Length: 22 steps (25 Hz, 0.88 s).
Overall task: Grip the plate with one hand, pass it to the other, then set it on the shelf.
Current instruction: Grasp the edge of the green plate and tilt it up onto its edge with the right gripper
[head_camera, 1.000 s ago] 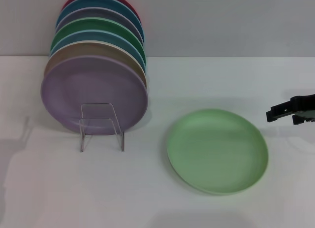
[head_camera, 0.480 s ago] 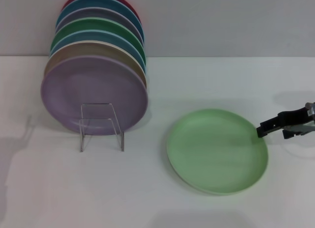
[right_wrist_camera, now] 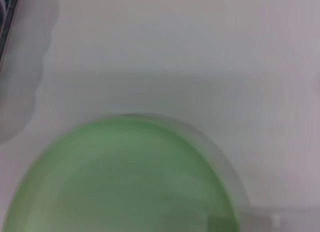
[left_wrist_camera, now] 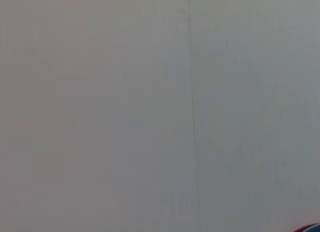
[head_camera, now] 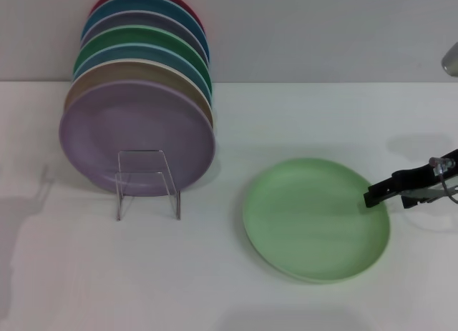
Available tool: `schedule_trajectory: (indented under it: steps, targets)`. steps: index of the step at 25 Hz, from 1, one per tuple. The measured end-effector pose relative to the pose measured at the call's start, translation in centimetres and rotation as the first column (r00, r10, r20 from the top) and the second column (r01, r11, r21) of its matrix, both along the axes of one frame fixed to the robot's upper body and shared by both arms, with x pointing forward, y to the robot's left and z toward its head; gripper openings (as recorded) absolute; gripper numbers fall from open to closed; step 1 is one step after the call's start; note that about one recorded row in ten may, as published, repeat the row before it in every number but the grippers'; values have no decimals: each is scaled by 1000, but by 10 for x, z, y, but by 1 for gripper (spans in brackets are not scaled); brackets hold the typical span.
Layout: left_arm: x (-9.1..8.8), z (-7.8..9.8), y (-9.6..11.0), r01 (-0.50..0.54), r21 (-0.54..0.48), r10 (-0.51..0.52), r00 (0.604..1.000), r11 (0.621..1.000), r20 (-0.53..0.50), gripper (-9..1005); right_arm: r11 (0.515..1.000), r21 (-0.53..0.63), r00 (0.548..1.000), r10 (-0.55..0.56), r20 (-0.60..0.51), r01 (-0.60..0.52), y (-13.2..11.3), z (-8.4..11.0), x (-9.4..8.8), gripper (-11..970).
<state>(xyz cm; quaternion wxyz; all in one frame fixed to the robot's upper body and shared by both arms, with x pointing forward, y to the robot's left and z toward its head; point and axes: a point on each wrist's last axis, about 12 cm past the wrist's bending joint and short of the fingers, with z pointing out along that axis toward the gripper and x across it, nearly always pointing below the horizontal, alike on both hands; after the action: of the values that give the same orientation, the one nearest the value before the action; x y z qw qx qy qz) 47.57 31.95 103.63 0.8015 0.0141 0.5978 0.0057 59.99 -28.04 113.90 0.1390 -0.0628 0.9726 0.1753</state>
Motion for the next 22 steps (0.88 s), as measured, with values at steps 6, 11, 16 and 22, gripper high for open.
schedule_trajectory:
  steps: [6, 11, 16, 22]
  targets:
    - [0, 0, 0, 0, 0, 0, 1000, 1000, -1, 830, 1000, -9, 1000, 3, -4, -3, 1, -1, 2, 787]
    - [0, 0, 0, 3, 1, -3, 1000, 1000, -2, 830, 1000, -10, 1000, 9, -14, -9, 3, -5, 2, 787]
    - [-1, -1, 0, 2, 1, -2, 1000, 1000, -4, 829, 1000, -19, 999, 24, -22, -25, 6, -7, 2, 787]
    - [-2, -1, 0, 1, 1, -1, 1000, 1000, -6, 829, 999, -20, 999, 29, -28, -30, 8, -8, 2, 787]
